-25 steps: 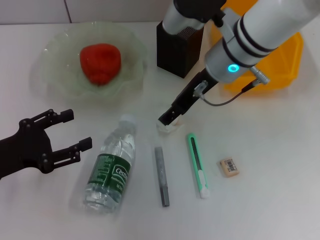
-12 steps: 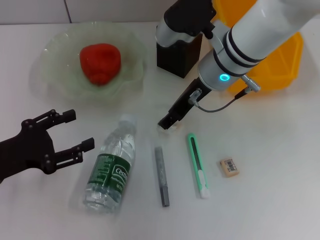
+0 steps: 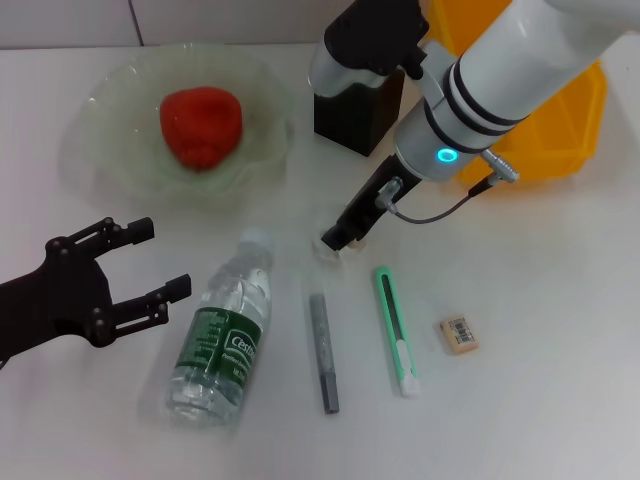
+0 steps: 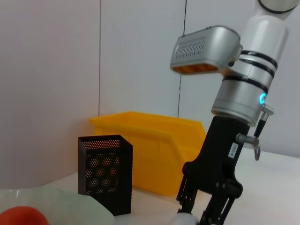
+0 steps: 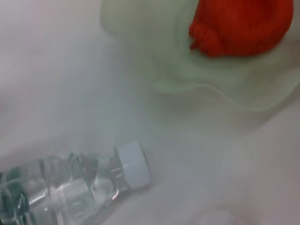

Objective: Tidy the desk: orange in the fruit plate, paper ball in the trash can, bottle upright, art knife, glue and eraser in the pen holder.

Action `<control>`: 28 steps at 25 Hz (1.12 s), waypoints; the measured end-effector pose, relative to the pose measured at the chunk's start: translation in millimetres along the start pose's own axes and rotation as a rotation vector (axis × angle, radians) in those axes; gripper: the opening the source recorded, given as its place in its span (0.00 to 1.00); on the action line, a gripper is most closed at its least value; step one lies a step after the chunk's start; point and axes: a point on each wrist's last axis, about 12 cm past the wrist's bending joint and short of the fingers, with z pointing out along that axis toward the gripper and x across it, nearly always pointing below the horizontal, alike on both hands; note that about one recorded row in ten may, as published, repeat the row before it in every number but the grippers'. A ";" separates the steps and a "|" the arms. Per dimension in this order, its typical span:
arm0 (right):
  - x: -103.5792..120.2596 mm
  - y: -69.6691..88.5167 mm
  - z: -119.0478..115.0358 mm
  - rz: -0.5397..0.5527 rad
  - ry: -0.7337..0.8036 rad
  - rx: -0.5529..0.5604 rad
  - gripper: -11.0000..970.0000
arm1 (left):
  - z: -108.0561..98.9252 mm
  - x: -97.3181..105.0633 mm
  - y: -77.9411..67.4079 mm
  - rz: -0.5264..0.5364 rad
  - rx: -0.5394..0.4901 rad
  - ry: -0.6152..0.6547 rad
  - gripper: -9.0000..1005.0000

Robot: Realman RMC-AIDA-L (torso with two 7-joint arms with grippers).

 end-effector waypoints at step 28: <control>97.5 -110.5 -164.0 0.345 -0.422 0.389 0.55 | 12.7 -4.3 2.5 0.000 0.028 -0.014 0.81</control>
